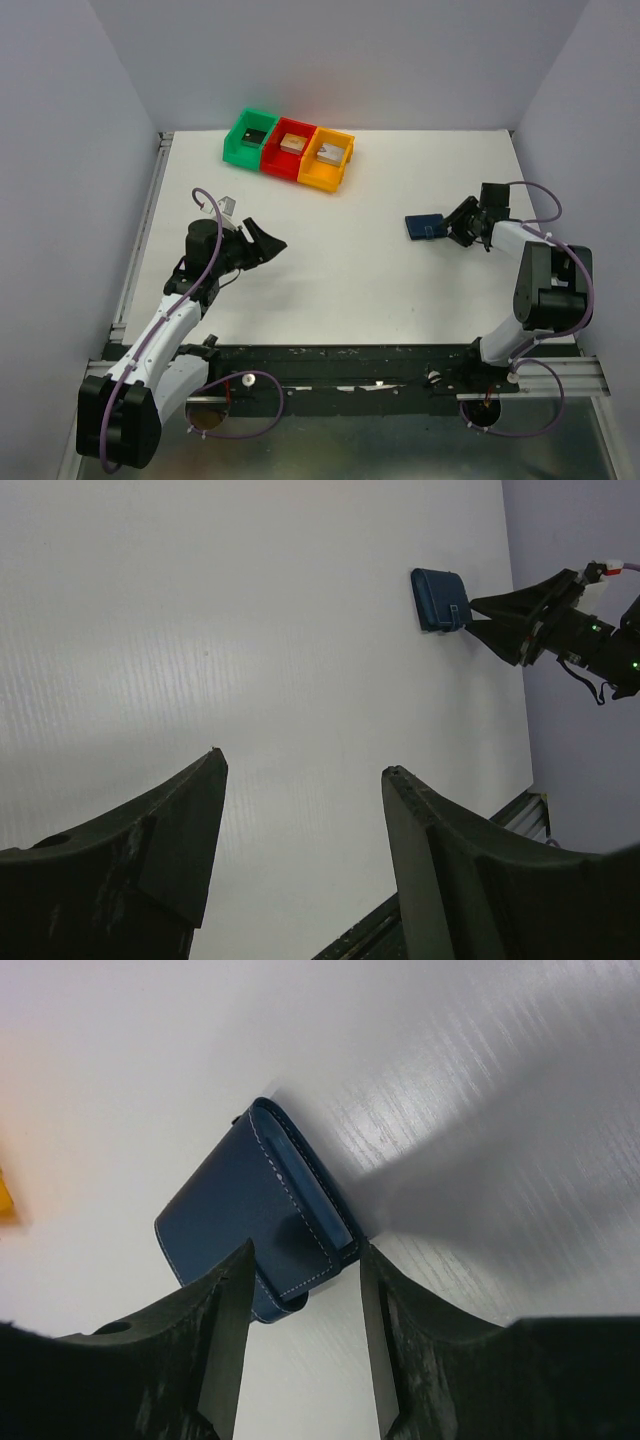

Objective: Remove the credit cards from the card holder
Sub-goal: Pick up the card holder from the center of the board.

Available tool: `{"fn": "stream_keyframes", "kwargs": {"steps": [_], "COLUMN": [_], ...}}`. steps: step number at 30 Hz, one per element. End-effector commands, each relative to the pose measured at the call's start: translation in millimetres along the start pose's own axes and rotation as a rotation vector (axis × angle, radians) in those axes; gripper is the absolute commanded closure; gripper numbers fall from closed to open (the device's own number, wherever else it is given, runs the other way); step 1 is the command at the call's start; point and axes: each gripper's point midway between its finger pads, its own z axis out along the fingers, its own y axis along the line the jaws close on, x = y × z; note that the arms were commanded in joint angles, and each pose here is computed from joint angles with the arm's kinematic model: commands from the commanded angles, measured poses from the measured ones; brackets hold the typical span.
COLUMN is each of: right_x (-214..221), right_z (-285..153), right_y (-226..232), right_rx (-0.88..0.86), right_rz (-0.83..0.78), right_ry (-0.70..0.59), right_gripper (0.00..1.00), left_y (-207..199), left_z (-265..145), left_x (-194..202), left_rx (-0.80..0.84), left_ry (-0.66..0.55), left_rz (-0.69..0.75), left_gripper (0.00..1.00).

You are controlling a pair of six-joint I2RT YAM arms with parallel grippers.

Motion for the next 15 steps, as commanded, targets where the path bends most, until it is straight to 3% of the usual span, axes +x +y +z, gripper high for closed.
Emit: {"fn": "stream_keyframes", "kwargs": {"steps": [1,8,15], "right_x": [-15.4,-13.9,-10.4], "right_z": [5.5,10.5,14.6], "right_y": [9.2,12.3,14.2], "right_rx": [-0.021,-0.032,-0.036], "right_rz": [-0.003,-0.003,0.002], "right_ry": [-0.032,-0.007,0.03], "right_gripper": [0.48,0.59,0.62], "left_y": [0.3,1.9,2.2], "left_z": [-1.3,0.0,0.3], "left_x": [0.1,0.7,0.5], "left_rx": [-0.009,-0.015,-0.016], "left_ry": [-0.001,0.002,0.001], "left_rz": [0.012,0.009,0.008], "left_gripper": [0.27,0.27,0.27]}}
